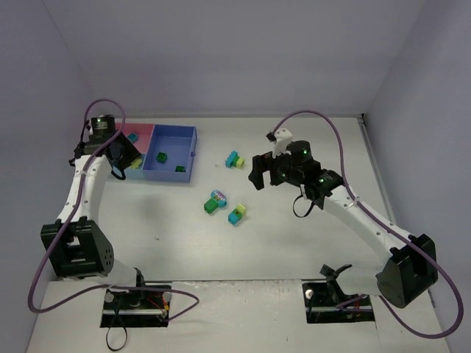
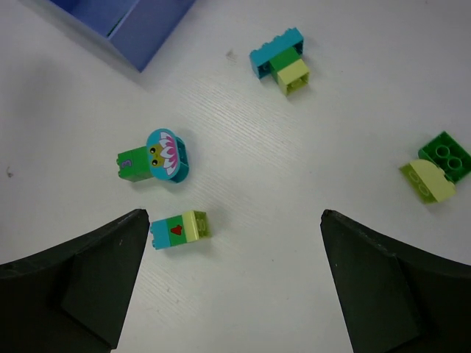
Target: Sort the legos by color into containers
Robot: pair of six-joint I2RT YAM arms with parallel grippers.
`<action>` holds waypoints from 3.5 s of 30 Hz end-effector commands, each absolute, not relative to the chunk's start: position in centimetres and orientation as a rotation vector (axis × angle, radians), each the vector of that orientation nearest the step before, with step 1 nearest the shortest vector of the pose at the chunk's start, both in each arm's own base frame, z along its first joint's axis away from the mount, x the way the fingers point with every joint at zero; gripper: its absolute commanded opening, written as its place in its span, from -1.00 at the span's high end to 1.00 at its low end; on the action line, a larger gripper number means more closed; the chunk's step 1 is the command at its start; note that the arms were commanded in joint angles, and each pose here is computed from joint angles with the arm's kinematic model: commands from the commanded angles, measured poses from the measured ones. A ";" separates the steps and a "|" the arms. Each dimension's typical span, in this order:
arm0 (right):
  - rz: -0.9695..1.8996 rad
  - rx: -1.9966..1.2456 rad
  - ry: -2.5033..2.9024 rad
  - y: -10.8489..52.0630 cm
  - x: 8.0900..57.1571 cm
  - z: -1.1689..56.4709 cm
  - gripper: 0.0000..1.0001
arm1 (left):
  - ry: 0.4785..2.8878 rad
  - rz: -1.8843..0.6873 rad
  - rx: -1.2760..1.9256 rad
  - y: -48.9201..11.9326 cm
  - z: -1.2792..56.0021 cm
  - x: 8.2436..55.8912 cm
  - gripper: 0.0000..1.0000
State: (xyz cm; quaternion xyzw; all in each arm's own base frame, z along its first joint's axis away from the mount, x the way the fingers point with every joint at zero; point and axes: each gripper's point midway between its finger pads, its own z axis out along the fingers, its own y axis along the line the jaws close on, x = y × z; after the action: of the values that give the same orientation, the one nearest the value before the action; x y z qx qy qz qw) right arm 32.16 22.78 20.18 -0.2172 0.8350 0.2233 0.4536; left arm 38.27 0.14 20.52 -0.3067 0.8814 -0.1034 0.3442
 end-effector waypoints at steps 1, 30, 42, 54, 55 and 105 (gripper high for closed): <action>0.507 -0.334 1.999 20.6 33.7 22.5 -0.98 | 2.120 -0.228 -0.996 4.1 21.5 41.5 0.74; 0.263 0.052 2.096 12.6 38.8 18.8 -0.96 | 1.963 -0.290 -1.267 10.1 18.9 48.1 -0.22; 0.044 0.472 2.258 10.6 45.4 11.7 -1.00 | 2.090 -0.366 -0.839 0.9 23.0 41.3 -0.24; -0.029 0.562 2.388 11.1 46.6 4.6 -0.86 | 2.317 -0.434 -0.601 -6.1 20.5 32.5 -0.26; -0.032 0.565 2.395 11.0 46.5 4.3 -0.86 | 2.320 -0.435 -0.595 -6.1 20.5 32.3 -0.26; 0.945 -1.161 1.520 31.3 24.0 29.0 0.77 | 2.345 -1.390 0.216 -31.1 30.3 25.4 -0.22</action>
State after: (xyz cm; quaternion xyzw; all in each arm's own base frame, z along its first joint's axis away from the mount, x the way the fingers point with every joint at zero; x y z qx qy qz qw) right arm 24.68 30.76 24.19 -0.4572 0.6809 0.3727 0.4340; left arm 25.32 -29.92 27.28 0.0594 0.8654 -0.4646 0.1780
